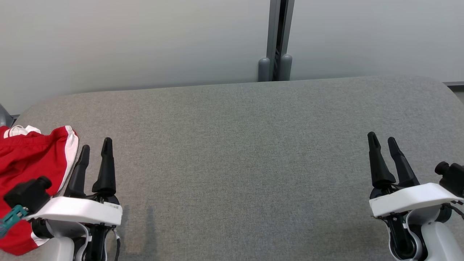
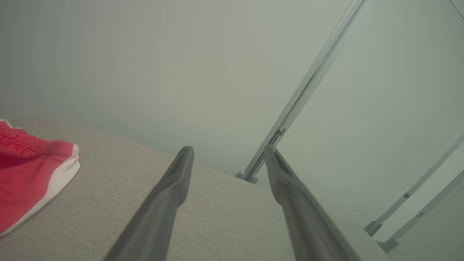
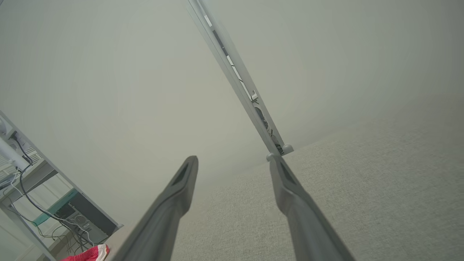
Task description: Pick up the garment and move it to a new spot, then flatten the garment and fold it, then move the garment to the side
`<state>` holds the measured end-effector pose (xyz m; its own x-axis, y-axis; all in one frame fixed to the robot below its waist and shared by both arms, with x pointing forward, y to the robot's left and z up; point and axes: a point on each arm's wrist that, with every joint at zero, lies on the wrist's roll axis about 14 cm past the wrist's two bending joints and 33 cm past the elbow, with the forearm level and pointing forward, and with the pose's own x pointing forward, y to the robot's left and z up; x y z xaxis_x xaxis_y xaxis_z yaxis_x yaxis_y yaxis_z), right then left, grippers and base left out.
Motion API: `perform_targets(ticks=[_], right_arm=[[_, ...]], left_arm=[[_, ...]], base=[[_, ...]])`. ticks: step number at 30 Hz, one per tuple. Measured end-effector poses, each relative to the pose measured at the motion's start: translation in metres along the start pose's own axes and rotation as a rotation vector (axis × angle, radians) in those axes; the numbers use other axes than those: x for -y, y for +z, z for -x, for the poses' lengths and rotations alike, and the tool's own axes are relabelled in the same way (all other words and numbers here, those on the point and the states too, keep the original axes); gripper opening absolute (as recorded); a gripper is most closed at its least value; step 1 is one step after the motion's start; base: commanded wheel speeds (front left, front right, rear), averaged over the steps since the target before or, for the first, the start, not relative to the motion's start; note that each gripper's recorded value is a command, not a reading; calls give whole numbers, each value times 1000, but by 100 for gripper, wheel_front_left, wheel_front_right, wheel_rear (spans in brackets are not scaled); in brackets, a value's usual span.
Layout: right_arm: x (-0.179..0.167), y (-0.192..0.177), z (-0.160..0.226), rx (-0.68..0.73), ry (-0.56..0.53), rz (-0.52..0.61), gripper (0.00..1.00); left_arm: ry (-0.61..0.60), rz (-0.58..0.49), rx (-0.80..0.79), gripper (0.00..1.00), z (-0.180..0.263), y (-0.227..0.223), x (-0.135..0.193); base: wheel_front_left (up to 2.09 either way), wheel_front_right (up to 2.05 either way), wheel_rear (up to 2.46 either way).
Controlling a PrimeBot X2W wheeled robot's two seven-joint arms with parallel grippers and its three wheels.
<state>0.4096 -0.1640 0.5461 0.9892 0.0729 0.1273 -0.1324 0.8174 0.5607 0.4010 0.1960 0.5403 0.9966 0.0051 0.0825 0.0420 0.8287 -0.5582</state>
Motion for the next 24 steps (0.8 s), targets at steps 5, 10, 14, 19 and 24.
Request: perform_targets(ticks=[5, 10, 14, 19, 24], right_arm=[[0, 0, 0, -4, 4, 82, 100], [1, 1, 0, -1, 4, 151, 100], [1, -2, -1, -11, 5, 202, 100], [2, -5, -1, -19, 7, 272, 100], [5, -10, -2, -36, 5, 320, 100]], left_arm=[[-13, -99, -10, 100, 0, -3, 2], [-14, -168, -18, 100, 1, -7, 1], [-12, -213, -30, 100, 1, -12, -1], [-13, -278, -41, 100, 1, -17, -4], [-10, -320, -54, 100, 0, -21, -6]], base=[[0, 0, 0], [0, 0, 0], [0, 0, 0], [0, 0, 0], [0, 0, 0]])
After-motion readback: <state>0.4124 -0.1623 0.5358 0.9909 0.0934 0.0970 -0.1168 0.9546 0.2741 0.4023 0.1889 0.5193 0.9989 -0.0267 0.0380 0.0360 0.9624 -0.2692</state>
